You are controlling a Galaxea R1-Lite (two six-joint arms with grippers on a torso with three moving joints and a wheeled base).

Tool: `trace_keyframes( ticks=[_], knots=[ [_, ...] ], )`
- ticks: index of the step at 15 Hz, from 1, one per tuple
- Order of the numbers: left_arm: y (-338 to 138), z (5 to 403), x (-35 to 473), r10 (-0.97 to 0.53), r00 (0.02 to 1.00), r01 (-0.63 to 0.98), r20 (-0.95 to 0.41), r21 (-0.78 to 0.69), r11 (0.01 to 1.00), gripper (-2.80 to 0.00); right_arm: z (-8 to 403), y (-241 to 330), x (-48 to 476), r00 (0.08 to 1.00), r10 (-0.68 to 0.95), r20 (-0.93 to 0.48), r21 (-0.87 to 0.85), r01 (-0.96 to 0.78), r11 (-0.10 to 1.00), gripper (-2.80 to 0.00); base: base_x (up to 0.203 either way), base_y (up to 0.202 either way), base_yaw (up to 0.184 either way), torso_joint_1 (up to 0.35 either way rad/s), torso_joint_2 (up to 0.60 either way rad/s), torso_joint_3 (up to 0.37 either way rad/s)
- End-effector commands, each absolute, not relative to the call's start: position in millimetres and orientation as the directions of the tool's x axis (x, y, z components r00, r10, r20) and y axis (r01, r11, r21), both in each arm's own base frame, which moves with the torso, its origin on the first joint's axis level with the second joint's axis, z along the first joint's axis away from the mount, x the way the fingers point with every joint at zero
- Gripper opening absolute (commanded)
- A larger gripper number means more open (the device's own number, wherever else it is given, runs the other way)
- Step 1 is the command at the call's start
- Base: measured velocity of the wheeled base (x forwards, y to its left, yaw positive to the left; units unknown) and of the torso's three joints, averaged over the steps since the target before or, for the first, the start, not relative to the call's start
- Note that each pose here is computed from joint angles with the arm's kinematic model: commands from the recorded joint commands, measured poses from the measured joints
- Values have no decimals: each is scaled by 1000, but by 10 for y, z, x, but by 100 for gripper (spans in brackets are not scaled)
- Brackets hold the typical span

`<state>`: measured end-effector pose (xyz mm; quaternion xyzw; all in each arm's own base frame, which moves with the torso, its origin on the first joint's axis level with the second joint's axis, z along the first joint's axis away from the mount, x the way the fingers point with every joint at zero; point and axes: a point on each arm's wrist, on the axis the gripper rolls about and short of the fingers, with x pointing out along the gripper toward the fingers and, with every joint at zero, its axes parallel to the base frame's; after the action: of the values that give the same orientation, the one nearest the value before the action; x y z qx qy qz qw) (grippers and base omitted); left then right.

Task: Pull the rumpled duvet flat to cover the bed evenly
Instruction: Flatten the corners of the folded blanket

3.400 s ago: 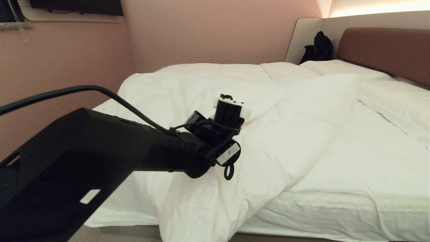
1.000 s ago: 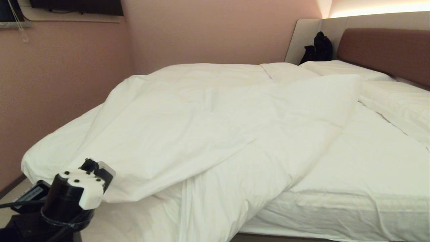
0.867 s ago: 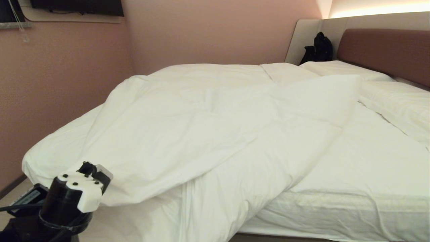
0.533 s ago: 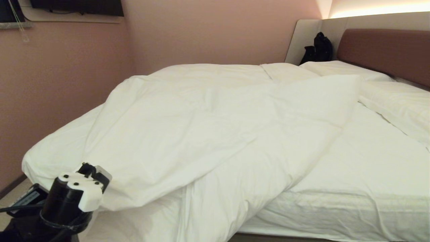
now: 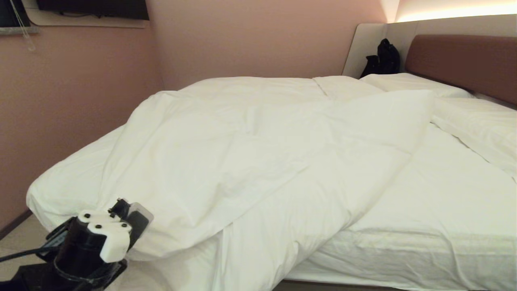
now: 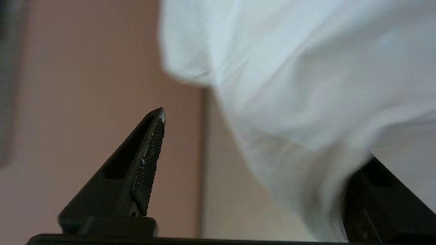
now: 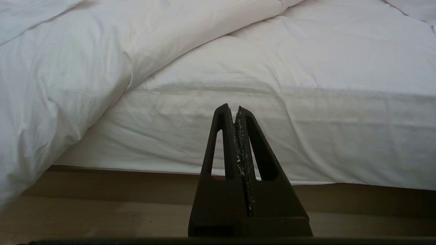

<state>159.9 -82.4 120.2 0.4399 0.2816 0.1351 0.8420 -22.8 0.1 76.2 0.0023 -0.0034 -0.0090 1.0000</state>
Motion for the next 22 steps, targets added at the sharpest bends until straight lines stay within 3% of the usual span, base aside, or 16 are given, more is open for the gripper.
trace_keyframes(
  ticks=[1, 4, 9, 16, 17, 22],
  knots=[
    [-923, 1205, 1660, 334, 839, 99, -430, 724, 682, 0, 763, 1, -228, 1000, -18, 8, 5, 18, 1000, -280, 0, 0, 0, 0, 0, 0],
    [-1015, 1299, 1736, 147, 856, 172, -495, 542, 823, 0, 763, 1, -228, 1000, -18, 8, 5, 18, 1000, -280, 0, 0, 0, 0, 0, 0],
    [-1100, 1544, 1777, -110, 867, 244, -487, 222, 944, 0, 763, 1, -228, 1000, -18, 8, 5, 18, 1000, -280, 0, 0, 0, 0, 0, 0],
    [-989, 2216, 1494, -456, 856, 457, -242, -56, 888, 0, 763, 1, -228, 1000, -18, 8, 5, 18, 1000, -280, 0, 0, 0, 0, 0, 0],
    [-991, 2271, 1491, -474, 852, 471, -222, -68, 879, -280, 763, 1, -228, 1000, -18, 8, 5, 18, 1000, -280, 0, 0, 0, 0, 0, 0],
    [-1080, 2596, 1608, -511, 854, 506, -94, -78, 859, -280, 763, 1, -228, 1000, -18, 8, 5, 18, 1000, -280, 0, 0, 0, 0, 0, 0]
  ],
)
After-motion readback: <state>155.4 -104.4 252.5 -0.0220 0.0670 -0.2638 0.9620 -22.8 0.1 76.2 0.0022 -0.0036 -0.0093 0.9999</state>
